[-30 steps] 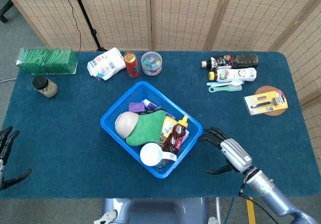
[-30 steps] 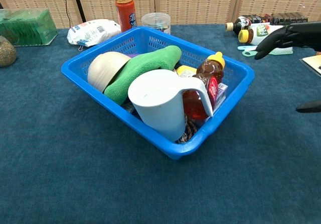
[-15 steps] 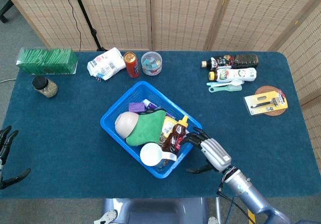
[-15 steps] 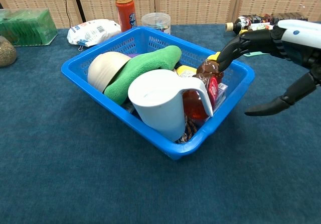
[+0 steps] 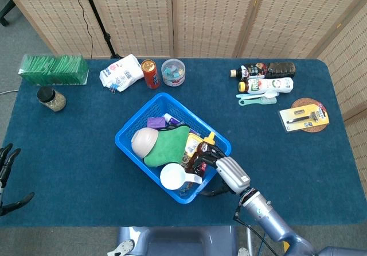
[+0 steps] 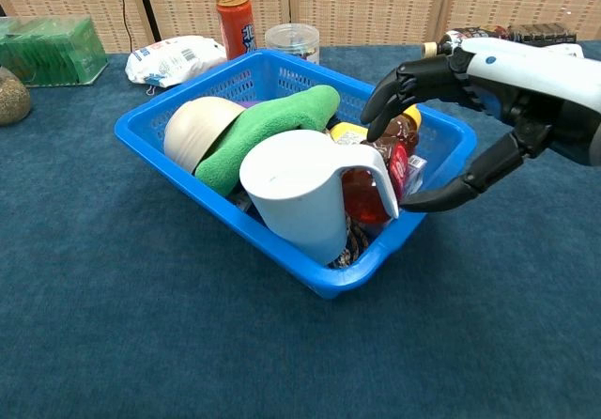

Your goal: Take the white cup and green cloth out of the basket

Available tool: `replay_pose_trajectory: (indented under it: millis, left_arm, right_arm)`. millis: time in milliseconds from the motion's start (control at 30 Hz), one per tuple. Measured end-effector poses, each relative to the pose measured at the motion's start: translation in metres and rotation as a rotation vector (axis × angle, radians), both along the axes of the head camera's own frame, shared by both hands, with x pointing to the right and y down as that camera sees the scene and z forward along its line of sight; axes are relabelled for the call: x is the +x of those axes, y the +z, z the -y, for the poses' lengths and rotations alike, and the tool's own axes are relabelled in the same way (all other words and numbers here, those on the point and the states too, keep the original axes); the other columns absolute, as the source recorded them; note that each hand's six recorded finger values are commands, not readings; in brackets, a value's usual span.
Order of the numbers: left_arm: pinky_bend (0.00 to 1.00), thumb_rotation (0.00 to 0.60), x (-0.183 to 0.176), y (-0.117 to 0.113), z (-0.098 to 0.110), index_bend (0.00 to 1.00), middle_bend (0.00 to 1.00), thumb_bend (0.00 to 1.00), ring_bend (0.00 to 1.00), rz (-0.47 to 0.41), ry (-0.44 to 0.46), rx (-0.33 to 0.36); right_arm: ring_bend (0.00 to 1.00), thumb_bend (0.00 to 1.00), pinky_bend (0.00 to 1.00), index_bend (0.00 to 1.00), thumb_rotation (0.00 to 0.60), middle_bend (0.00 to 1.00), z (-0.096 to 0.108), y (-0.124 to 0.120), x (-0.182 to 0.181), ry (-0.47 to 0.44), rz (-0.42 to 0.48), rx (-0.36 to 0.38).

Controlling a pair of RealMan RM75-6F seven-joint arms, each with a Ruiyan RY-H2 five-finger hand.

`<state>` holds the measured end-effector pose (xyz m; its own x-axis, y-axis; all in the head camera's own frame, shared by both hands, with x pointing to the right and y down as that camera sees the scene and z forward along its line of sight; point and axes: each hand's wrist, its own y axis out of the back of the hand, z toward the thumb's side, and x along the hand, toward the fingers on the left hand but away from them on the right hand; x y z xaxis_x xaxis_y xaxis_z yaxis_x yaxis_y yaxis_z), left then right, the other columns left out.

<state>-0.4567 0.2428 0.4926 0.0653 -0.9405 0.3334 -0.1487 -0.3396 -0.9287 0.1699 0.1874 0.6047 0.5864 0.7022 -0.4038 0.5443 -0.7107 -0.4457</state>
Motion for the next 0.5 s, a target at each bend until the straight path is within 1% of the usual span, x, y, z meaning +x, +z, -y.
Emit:
replay_pose_trajectory:
  millis: [133,267,400,500]
  left_arm:
    - [0.00,0.600,0.001,0.000,0.000,0.00,0.00,0.00,0.00,0.001,0.002,-0.001]
    - [0.00,0.600,0.001,0.002,0.000,0.00,0.00,0.00,0.00,0.002,0.004,-0.008]
    - [0.00,0.600,0.001,0.002,0.000,0.00,0.00,0.00,0.00,0.003,0.005,-0.010]
    - [0.00,0.600,0.000,0.002,0.001,0.00,0.00,0.00,0.00,0.003,0.002,-0.008]
  right_arm:
    - [0.26,0.09,0.00,0.37,0.600,0.39,0.002,0.005,-0.009,0.004,-0.006,0.005]
    - [0.32,0.14,0.01,0.41,0.600,0.44,0.001,0.010,-0.016,0.003,-0.018,0.008]
    - [0.37,0.21,0.08,0.43,0.600,0.48,-0.001,0.011,-0.019,0.003,-0.021,0.013]
    - [0.40,0.29,0.11,0.48,0.600,0.51,-0.001,0.011,-0.021,0.002,-0.026,0.019]
